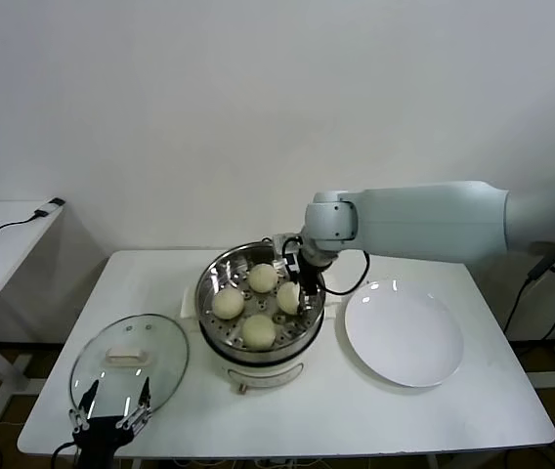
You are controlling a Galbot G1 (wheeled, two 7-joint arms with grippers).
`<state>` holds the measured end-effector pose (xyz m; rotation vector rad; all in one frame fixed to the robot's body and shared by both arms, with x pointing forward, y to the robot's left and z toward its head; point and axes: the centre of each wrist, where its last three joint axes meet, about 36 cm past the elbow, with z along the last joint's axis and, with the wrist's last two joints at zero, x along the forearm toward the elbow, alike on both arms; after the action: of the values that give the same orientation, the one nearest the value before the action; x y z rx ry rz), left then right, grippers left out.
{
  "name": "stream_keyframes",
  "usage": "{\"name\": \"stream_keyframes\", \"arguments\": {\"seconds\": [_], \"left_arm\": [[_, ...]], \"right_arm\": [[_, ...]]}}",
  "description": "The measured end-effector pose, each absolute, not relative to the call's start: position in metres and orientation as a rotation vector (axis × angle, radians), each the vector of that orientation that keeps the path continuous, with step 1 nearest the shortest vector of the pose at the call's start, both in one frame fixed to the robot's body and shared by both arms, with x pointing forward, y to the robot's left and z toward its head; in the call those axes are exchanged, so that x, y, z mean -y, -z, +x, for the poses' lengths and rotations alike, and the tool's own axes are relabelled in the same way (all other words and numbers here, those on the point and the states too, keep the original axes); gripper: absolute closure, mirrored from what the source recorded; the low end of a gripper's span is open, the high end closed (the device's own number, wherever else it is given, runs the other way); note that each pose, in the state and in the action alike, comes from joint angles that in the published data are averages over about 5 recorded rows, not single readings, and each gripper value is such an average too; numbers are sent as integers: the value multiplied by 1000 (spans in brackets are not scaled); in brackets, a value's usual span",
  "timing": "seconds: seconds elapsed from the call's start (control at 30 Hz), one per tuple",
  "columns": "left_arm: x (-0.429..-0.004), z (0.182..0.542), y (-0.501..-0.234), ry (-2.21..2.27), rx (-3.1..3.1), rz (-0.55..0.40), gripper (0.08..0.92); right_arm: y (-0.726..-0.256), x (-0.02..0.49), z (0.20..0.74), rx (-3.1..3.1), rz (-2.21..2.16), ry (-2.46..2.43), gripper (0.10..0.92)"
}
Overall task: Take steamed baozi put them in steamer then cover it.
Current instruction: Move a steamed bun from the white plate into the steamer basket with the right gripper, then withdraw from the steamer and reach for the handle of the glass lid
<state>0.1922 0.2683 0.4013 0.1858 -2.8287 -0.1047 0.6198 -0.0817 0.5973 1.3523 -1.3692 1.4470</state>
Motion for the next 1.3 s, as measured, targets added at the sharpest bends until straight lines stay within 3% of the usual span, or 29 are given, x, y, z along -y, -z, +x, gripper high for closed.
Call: {"name": "stream_keyframes", "arguments": {"seconds": [0.13, 0.33, 0.67, 0.93, 1.1, 1.3], "left_arm": [[-269, 193, -402, 106, 2829, 187, 177], [-269, 192, -402, 109, 2829, 190, 177], [-270, 194, -403, 115, 2841, 192, 177], [-273, 199, -405, 93, 2849, 193, 177], [-275, 205, -405, 68, 2859, 190, 177], [-280, 214, -406, 66, 2881, 183, 177]], "right_arm": [[-589, 80, 622, 1377, 1345, -1453, 295], [-594, 81, 624, 1400, 1378, -1436, 210], [-658, 110, 640, 1555, 1463, -1316, 200], [-686, 159, 648, 2043, 1385, -1112, 200], [-678, 202, 643, 2398, 1238, -904, 200], [-632, 266, 617, 2679, 1036, -619, 200]]}}
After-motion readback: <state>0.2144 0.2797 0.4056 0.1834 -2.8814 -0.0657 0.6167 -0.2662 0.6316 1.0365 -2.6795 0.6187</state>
